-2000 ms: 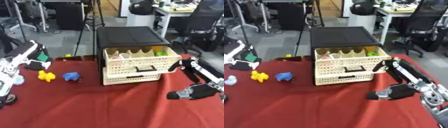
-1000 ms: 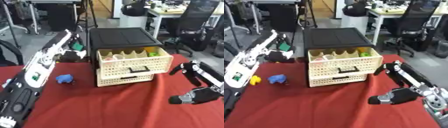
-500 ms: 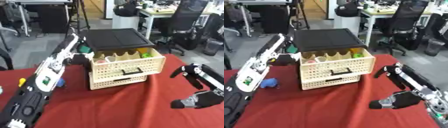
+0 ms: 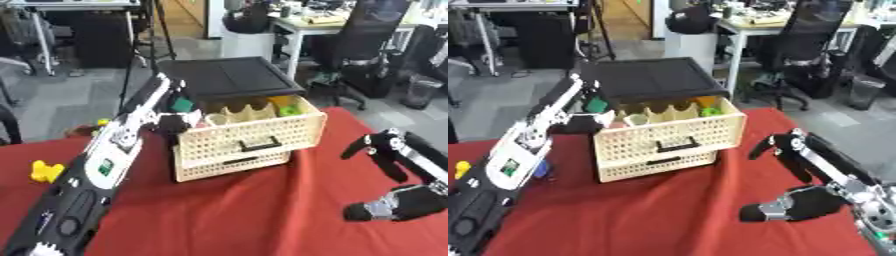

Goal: Pick up objects from table and place into drawer.

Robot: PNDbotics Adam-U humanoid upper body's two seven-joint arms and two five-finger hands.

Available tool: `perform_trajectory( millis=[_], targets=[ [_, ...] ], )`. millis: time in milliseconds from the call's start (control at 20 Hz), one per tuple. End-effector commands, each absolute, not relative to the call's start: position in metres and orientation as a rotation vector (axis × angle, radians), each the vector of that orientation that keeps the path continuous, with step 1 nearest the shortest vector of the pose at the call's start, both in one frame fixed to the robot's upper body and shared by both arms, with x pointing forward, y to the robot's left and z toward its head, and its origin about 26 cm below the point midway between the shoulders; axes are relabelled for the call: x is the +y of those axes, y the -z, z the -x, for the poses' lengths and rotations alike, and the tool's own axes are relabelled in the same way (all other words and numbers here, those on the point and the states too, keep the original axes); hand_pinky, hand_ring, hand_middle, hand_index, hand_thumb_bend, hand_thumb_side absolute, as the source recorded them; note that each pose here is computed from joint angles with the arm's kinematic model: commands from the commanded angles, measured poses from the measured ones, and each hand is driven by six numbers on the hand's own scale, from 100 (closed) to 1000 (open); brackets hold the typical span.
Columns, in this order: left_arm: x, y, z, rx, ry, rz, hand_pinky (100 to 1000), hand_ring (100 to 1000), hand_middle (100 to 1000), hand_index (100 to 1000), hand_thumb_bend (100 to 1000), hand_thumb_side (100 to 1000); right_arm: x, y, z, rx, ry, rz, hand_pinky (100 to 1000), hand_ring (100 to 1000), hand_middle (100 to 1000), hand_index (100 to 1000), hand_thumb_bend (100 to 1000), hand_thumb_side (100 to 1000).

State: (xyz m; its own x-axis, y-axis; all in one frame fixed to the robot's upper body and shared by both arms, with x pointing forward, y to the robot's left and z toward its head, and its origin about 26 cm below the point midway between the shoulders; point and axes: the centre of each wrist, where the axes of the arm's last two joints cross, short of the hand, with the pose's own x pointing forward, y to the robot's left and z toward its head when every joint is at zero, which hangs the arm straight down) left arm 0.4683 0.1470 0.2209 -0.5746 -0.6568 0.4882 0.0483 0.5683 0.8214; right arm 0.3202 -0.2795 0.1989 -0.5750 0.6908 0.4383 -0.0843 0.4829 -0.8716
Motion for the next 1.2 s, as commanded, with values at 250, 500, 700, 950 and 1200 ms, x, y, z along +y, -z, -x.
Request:
perform_trajectory(
  millis=[250, 500, 700, 950, 1200],
  targets=[
    [0.1403, -0.2319, -0.4677, -1.992, 1.091, -0.516, 496, 376, 347, 524, 100, 156, -0.2801, -0.2070, -0.3198, -1.915, -1.186, 0.519, 100, 100, 100, 662, 1000, 619],
    [0.1395, -0.2319, -0.4674, -1.997, 1.110, -0.527, 535, 448, 422, 596, 100, 155, -0.2800, -0.2071, -0.3198, -1.915, -1.186, 0.520, 100, 100, 100, 662, 1000, 618],
    [0.1409, -0.2309, -0.4680, -1.995, 1.125, -0.547, 580, 526, 510, 689, 100, 153, -0.2800, -0.2064, -0.3199, -1.913, -1.187, 0.519, 100, 100, 100, 662, 1000, 615],
    [0.1441, -0.2312, -0.4702, -2.004, 1.102, -0.587, 569, 510, 493, 673, 100, 142, -0.2786, -0.2073, -0.3203, -1.919, -1.190, 0.516, 100, 100, 100, 663, 1000, 612],
    [0.1494, -0.2343, -0.4750, -2.017, 1.052, -0.634, 570, 510, 492, 673, 100, 145, -0.2738, -0.2137, -0.3210, -1.942, -1.210, 0.511, 100, 100, 100, 663, 1000, 608]
  ],
)
